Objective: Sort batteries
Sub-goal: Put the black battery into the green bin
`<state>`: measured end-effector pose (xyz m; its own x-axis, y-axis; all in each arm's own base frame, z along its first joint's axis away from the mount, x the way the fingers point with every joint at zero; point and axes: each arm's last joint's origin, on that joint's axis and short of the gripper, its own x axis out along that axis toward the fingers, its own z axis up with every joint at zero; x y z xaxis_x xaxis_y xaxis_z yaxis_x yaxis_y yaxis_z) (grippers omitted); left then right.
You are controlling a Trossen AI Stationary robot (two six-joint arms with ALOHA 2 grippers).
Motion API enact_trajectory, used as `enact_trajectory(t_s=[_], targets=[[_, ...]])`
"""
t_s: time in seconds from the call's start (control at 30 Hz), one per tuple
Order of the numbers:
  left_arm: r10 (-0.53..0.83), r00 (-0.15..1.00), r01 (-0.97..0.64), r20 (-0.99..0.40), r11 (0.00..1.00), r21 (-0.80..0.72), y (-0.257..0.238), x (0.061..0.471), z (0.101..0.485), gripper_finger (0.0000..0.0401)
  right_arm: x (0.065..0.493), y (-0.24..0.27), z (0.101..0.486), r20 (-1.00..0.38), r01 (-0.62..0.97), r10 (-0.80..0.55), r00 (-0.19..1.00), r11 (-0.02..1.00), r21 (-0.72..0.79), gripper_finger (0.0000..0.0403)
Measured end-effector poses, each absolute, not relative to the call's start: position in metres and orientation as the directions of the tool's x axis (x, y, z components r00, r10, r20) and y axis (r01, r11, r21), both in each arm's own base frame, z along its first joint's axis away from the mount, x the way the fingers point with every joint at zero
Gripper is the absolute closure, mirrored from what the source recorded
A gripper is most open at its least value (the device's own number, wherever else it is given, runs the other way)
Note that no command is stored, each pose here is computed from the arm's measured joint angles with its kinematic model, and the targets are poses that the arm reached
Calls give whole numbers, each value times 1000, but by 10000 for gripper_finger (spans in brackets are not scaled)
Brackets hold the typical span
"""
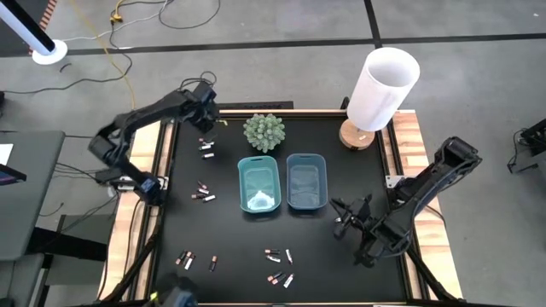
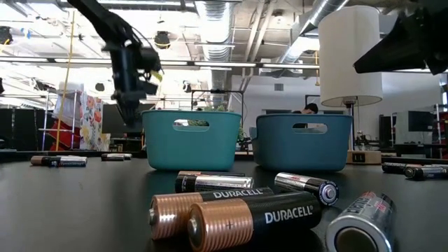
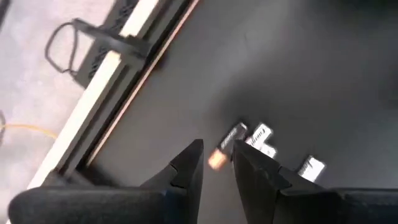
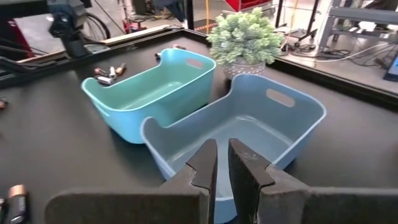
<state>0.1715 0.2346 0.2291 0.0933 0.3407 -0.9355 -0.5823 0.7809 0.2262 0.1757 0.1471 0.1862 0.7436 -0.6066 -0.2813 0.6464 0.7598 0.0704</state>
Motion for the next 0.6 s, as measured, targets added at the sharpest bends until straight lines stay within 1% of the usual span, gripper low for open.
enact_trajectory(t_s=[0.13, 0.3, 0.4, 0.5, 0.6], targets=[[301, 85, -544, -950, 812, 209, 249, 178, 205, 319, 176, 148, 186, -281, 644, -603, 746, 761, 77, 344], [254, 46, -481, -966, 853, 201, 258, 178, 184, 319, 176, 148, 186, -281, 644, -604, 746, 761, 76, 344], [240, 36, -460, -970, 866, 197, 262, 176, 178, 319, 175, 149, 186, -282, 640, -600, 749, 765, 74, 344], [223, 64, -442, -973, 880, 173, 264, 173, 178, 319, 175, 149, 186, -285, 640, -599, 749, 765, 73, 344], [213, 68, -415, -975, 894, 167, 266, 169, 178, 319, 175, 149, 186, -287, 640, -598, 748, 765, 73, 344]])
